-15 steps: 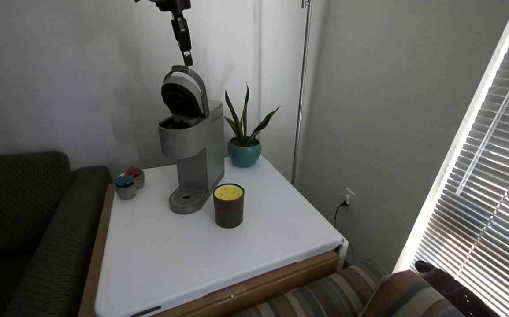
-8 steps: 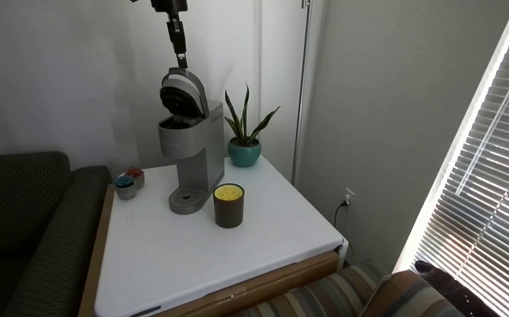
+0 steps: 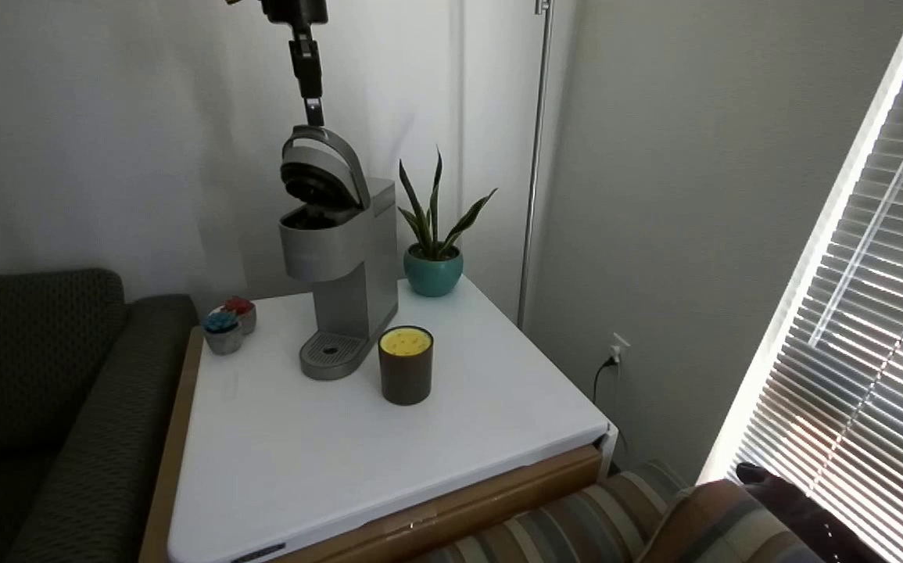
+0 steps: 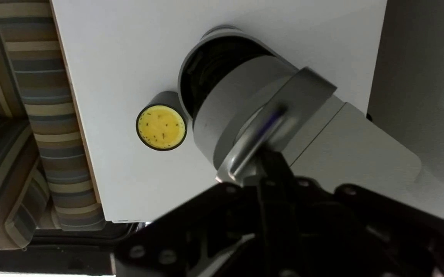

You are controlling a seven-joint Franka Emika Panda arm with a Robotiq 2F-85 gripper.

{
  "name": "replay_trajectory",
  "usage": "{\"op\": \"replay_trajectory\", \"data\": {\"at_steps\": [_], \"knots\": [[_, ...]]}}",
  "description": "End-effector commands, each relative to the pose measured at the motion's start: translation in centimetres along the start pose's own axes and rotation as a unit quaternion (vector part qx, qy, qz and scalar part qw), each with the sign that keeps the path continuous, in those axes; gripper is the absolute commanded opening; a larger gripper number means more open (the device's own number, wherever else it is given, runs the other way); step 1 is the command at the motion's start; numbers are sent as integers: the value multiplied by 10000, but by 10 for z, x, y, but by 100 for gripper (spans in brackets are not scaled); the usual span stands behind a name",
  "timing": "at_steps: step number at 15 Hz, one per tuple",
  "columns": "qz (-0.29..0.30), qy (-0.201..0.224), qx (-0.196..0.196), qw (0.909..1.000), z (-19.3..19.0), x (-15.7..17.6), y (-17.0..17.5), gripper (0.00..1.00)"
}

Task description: Close the coffee maker

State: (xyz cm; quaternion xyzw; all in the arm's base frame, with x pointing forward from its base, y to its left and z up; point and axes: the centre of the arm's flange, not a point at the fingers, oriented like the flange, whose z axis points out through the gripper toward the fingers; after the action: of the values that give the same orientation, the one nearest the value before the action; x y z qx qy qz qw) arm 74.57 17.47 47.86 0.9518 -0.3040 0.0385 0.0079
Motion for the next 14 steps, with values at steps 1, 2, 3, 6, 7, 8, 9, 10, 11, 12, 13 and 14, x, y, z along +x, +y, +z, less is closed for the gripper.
{"op": "replay_trajectory", "data": {"at_steps": [1, 2, 3, 6, 7, 8, 9, 10, 11, 12, 13, 14], "knots": [[7, -351, -102, 9993, 12, 3, -7, 0], [25, -362, -127, 9993, 13, 3, -5, 0], [51, -370, -164, 9992, 15, 2, -2, 0], [107, -433, -248, 9987, 18, 0, 3, 0], [128, -463, -271, 9985, 20, -1, 5, 0], [150, -479, -289, 9983, 21, -2, 6, 0], [174, -491, -293, 9982, 23, -3, 7, 0], [200, -497, -308, 9981, 24, -4, 8, 0], [223, -513, -304, 9980, 26, -5, 8, 0], [263, -516, -290, 9979, 28, -6, 9, 0], [308, -512, -286, 9978, 29, -7, 10, 0], [366, -508, -263, 9977, 31, -8, 11, 0]]}}
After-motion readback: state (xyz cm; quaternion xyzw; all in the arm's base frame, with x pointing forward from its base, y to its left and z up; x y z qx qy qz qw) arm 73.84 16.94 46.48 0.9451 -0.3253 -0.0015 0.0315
